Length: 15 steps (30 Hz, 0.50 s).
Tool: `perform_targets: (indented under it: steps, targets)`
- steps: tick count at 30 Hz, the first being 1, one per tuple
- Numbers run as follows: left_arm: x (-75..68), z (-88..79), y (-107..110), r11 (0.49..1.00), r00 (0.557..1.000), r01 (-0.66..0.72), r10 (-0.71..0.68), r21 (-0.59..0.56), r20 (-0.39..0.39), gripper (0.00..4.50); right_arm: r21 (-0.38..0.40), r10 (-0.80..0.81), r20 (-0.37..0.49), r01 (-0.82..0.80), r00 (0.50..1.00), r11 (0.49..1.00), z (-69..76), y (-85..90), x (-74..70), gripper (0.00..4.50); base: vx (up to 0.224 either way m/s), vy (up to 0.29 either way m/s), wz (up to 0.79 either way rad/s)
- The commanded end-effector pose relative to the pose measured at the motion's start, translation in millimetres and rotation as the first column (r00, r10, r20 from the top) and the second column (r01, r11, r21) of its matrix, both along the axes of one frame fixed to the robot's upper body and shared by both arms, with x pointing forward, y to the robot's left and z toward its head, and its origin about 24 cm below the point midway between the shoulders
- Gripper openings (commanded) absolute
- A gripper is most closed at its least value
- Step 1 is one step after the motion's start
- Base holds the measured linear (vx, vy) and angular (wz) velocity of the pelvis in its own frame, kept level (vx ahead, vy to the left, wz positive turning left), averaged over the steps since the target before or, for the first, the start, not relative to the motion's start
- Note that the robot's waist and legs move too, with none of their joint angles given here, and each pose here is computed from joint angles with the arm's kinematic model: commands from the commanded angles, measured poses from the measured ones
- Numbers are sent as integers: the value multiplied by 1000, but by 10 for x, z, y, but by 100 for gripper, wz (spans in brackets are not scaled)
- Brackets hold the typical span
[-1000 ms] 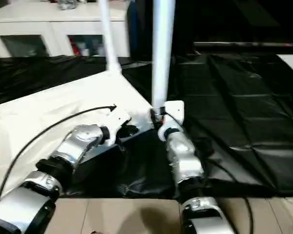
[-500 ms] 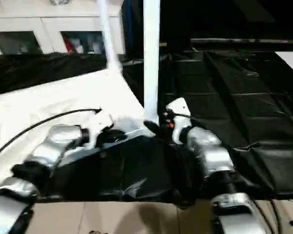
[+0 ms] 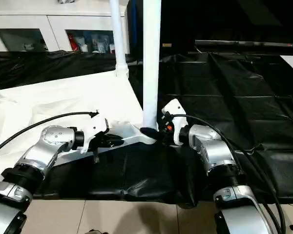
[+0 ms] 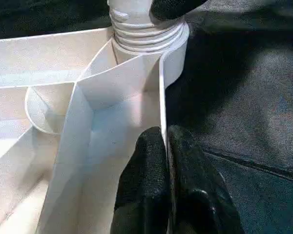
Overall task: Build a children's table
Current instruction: Rotate leg to tighten
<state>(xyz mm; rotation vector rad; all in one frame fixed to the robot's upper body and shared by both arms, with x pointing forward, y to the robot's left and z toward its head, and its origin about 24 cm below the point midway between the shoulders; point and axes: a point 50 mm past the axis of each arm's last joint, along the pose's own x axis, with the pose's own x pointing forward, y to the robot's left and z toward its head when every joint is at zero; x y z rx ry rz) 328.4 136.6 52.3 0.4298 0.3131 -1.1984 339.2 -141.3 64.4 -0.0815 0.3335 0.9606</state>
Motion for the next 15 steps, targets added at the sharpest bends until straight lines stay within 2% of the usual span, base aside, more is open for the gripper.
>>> perform_targets:
  steps: [1, 7, 10, 11, 12, 15]
  targets:
    - [-43, -24, -52, 999, 999, 41, -41, 13, -10, 0, -8, 50, -25, -50, 998, 999, -42, 94, -21, 271, 0, 0, 0]
    - [-43, -36, -37, 1000, 1000, 23, -23, 15, -16, 0, 7, 4, -18, -3, 1000, 1000, -64, 95, -2, 259, 0, 0, 0]
    - [21, -53, -50, 998, 998, -59, 59, 19, -4, 0, 32, -177, -2, 177, 984, 984, -123, 87, 74, 259, 0, 0, 0]
    - [59, -54, -61, 994, 995, -103, 103, 20, 6, 0, 42, -246, -12, 246, 969, 968, -160, 98, 90, 259, 0, 0, 0]
    - [132, -60, -93, 981, 982, -190, 190, 24, 20, 0, 41, -381, -32, 382, 924, 923, -240, 122, 110, 259, 0, 0, 0]
    - [200, -67, -148, 961, 960, -277, 277, 21, 34, 0, 36, -504, -49, 506, 862, 862, -307, 158, 121, 258, 0, 0, 0]
